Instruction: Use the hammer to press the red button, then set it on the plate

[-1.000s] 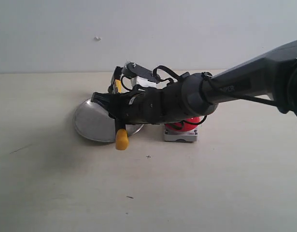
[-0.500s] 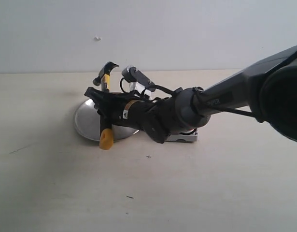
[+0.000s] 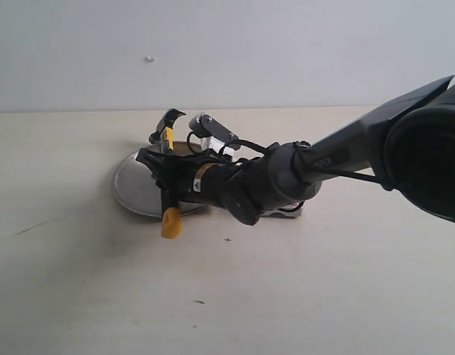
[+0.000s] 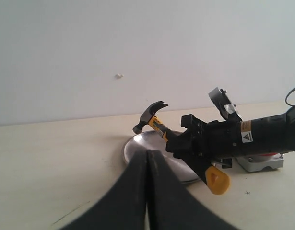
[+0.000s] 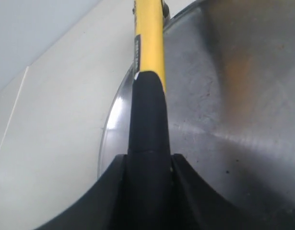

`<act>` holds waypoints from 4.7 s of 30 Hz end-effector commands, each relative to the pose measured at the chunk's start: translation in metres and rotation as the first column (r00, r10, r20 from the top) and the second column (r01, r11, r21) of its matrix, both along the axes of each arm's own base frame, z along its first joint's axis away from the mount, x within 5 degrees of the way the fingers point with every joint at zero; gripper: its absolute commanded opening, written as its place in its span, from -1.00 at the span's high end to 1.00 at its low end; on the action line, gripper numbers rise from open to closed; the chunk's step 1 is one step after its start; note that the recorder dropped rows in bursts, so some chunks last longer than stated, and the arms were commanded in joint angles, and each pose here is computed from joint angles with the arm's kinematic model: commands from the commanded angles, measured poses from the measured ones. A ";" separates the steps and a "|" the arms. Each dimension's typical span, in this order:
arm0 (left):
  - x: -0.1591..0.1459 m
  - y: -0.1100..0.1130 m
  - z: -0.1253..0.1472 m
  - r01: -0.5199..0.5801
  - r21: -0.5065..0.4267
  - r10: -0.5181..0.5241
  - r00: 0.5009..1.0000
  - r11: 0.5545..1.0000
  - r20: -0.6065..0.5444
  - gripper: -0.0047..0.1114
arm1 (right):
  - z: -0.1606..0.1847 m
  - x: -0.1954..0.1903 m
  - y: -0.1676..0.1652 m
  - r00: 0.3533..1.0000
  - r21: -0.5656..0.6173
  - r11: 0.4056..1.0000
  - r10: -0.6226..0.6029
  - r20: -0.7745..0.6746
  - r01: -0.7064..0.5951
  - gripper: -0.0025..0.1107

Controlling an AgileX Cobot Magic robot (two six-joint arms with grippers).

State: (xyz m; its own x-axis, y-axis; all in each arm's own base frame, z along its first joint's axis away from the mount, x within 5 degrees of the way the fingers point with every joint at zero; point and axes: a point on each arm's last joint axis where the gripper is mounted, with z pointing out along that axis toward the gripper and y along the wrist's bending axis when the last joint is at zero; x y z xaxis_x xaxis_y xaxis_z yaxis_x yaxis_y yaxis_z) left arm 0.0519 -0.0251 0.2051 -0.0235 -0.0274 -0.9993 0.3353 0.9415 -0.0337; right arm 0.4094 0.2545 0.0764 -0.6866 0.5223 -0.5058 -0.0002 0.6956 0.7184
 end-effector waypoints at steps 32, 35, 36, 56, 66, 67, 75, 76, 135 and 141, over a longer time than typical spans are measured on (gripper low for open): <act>0.000 0.000 -0.001 -0.002 0.002 0.002 1.000 1.000 0.003 0.92 | 0.100 0.004 -0.012 0.989 -0.351 0.929 0.142 0.045 -0.118 0.72; 0.000 0.000 -0.001 -0.002 0.002 0.002 1.000 1.000 0.003 0.92 | 0.116 -0.006 -0.014 0.982 -0.443 0.881 0.189 0.008 -0.166 0.96; 0.000 0.000 -0.001 -0.002 0.002 0.002 1.000 1.000 0.003 0.92 | 0.121 -0.011 -0.013 0.977 -0.473 0.860 0.214 0.000 -0.188 0.96; 0.000 0.000 -0.001 -0.002 0.002 0.002 1.000 1.000 0.003 0.92 | 0.195 -0.176 -0.097 0.928 -0.452 0.869 0.317 0.195 -0.202 0.96; 0.000 0.000 -0.001 -0.002 0.002 0.002 1.000 1.000 0.003 0.92 | 0.203 -0.194 -0.113 0.954 -0.482 0.852 0.284 0.094 -0.205 0.96; 0.000 0.000 -0.001 -0.002 0.002 0.002 1.000 1.000 0.003 0.92 | 0.203 -0.194 -0.113 0.954 -0.482 0.852 0.284 0.094 -0.205 0.96; 0.000 0.000 -0.001 -0.002 0.002 0.002 1.000 1.000 0.003 0.92 | 0.212 -0.191 -0.120 0.912 -0.600 0.779 0.362 0.195 -0.181 0.96; 0.000 0.000 -0.001 -0.002 0.002 0.002 1.000 1.000 0.003 0.92 | 0.216 -0.193 -0.129 0.923 -0.594 0.789 0.330 0.200 -0.154 0.96; 0.000 0.000 -0.001 -0.002 0.002 0.002 1.000 1.000 0.003 0.92 | 0.111 -0.355 -0.260 0.836 -0.568 0.677 -0.131 0.532 0.468 0.96; 0.000 0.000 -0.001 -0.002 0.002 0.002 1.000 1.000 0.003 0.92 | 0.111 -0.355 -0.260 0.836 -0.568 0.677 -0.131 0.532 0.468 0.96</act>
